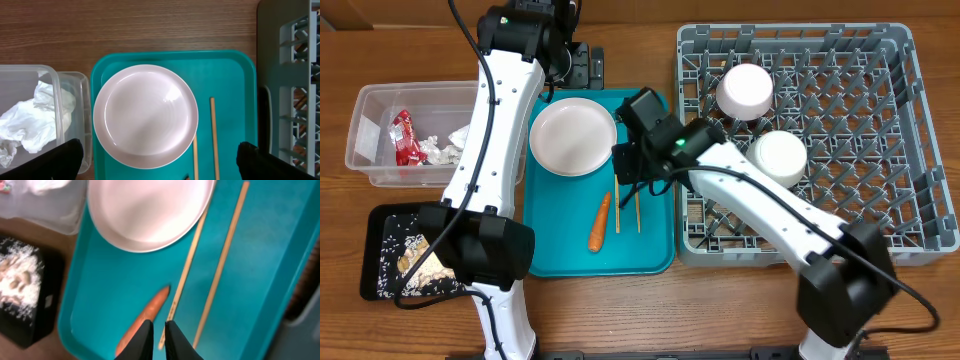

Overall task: Sort waste into correct bins and load items into the dishwasher
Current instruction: 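Move the right gripper to the chopsticks on the teal tray and grasp one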

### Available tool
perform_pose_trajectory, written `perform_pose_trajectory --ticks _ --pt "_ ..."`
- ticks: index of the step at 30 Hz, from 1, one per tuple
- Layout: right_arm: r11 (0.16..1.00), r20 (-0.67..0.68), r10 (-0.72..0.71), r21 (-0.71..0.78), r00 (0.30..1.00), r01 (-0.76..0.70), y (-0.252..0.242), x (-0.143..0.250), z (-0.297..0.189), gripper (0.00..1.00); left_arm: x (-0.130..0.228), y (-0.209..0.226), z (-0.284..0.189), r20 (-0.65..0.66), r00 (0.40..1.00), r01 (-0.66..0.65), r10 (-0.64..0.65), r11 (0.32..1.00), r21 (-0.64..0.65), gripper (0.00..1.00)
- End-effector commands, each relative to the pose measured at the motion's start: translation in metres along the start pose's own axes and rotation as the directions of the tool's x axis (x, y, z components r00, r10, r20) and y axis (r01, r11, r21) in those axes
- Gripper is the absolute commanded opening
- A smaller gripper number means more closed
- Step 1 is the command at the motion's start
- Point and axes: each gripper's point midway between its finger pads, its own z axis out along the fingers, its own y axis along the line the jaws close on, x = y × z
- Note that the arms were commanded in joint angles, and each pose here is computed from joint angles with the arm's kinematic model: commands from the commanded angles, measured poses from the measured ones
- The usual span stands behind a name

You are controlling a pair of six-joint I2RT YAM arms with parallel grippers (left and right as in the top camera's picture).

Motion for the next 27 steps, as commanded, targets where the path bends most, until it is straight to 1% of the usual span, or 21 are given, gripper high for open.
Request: perform_pose_trajectory --ticks 1,4,6,9,11,12,15,19,23,27 --pt "0.998 0.012 0.042 0.045 0.999 -0.042 -0.009 -0.005 0.016 0.11 -0.004 0.004 0.001 0.009 1.000 -0.022 0.022 1.000 -0.015 1.00" --pt "0.991 0.041 0.039 0.127 0.998 -0.044 -0.025 -0.010 0.028 0.13 -0.004 0.004 0.001 0.009 1.000 -0.022 0.022 1.000 -0.015 1.00" --pt "0.985 0.046 0.038 0.166 0.998 -0.046 -0.033 -0.010 0.035 0.16 -0.004 0.004 0.001 0.009 1.000 -0.022 0.022 1.000 -0.015 1.00" --pt "0.981 0.014 0.043 0.189 0.999 -0.045 -0.040 -0.003 0.050 0.20 -0.004 0.004 0.001 0.009 1.000 -0.022 0.022 1.000 -0.015 1.00" --pt "0.978 -0.011 0.044 0.202 0.999 -0.041 -0.044 0.004 0.063 0.27 -0.004 0.004 0.001 0.009 1.000 -0.022 0.022 1.000 -0.015 1.00" --pt "0.978 -0.017 0.045 0.206 0.999 -0.041 -0.046 0.005 0.068 0.28 -0.004 0.004 0.001 0.009 1.000 -0.022 0.022 1.000 -0.015 1.00" --pt "0.975 -0.035 0.041 0.219 0.999 -0.032 -0.051 0.010 0.081 0.30 -0.004 0.004 0.001 0.009 1.000 -0.022 0.022 1.000 -0.015 1.00" --pt "0.974 -0.068 -0.004 0.227 0.998 0.019 -0.056 0.016 0.095 0.33 -0.004 0.004 0.001 0.009 1.000 -0.022 0.022 1.000 -0.015 1.00" --pt "0.972 -0.082 -0.009 0.232 0.997 0.027 -0.060 0.020 0.105 0.36 -0.004 0.004 0.001 0.009 1.000 -0.022 0.022 1.000 -0.015 1.00" --pt "0.971 -0.085 -0.031 0.235 0.996 0.050 -0.062 0.020 0.112 0.36 -0.004 0.004 0.001 0.009 1.000 -0.022 0.022 1.000 -0.015 1.00"
